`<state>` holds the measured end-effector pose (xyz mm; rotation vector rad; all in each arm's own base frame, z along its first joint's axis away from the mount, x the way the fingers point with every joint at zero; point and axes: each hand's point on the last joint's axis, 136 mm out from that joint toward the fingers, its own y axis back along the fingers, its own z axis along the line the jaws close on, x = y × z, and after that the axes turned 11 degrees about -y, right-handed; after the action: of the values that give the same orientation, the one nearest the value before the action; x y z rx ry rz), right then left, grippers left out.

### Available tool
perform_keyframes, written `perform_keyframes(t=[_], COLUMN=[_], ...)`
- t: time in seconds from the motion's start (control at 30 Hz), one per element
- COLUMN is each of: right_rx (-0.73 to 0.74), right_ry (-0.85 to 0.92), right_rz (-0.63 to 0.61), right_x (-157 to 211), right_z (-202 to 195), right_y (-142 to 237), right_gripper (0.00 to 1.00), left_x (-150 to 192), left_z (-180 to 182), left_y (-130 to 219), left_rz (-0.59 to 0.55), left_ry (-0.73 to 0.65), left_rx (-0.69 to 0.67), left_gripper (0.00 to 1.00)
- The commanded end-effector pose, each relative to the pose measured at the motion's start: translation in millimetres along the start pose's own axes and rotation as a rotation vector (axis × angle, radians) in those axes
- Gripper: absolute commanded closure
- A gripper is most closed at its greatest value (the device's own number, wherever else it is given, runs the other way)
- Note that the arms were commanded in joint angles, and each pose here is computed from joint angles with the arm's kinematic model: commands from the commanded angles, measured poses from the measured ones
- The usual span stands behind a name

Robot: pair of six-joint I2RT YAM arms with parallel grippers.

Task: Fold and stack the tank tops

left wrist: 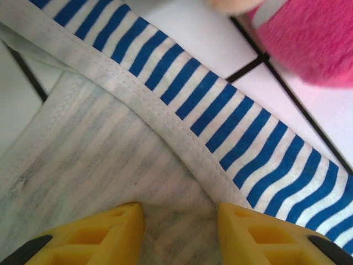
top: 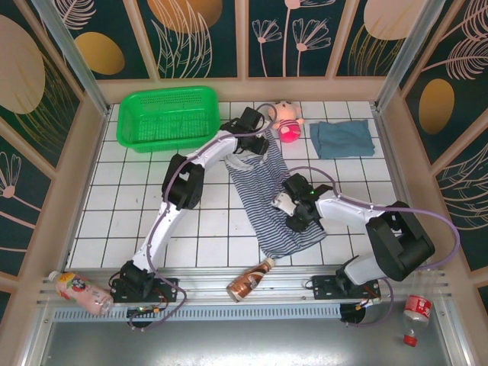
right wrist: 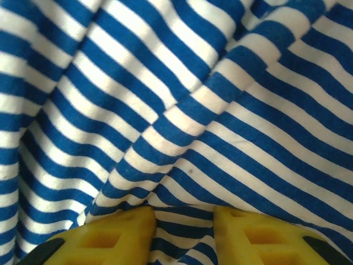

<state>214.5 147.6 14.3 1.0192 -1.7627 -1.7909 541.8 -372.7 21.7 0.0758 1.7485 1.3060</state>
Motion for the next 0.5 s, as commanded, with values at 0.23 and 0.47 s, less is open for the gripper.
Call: perform_keyframes(t=[0.23,0.47], right_rx=[-0.060,-0.151], right_ry=[0.156,0.308], right_rz=[-0.087,-0.020], right_x=[18,52], right_z=[23,56], right_y=[39,43], right_gripper=[0.52,0.46], left_x=[-20,-38], left_z=[-12,-14], left_y=[-15,3], left_rz=[-0.124,-0.159], left_ry=[-0.014,-0.018], left_rx=[0.102,0.111], left_gripper=[0.52,0.45])
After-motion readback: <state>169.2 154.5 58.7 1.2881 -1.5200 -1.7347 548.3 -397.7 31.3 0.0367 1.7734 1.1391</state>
